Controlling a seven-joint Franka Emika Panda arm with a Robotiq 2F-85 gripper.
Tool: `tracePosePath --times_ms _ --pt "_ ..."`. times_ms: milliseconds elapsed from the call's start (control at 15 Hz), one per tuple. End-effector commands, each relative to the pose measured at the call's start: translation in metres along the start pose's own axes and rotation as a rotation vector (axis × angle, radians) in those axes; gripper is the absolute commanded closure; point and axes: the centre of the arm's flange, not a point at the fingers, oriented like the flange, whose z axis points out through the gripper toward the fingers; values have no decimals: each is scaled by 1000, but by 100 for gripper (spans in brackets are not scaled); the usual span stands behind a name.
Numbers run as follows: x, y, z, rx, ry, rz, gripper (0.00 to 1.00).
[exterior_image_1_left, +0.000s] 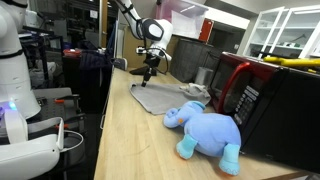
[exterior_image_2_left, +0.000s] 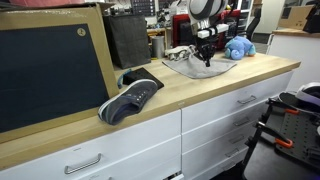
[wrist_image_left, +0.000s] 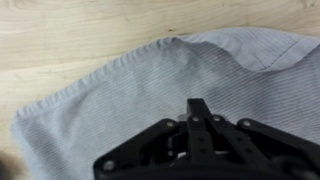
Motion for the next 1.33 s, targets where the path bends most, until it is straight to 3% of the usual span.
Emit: tracePosePath --times_ms 0,467,667,1267 --pt "-17 -18 5 40 -1 29 100" --pt "-38 -39 44 4 -4 23 100" --pt "-44 -38 45 1 15 5 100" --pt "-77 -46 41 -19 -34 -38 100"
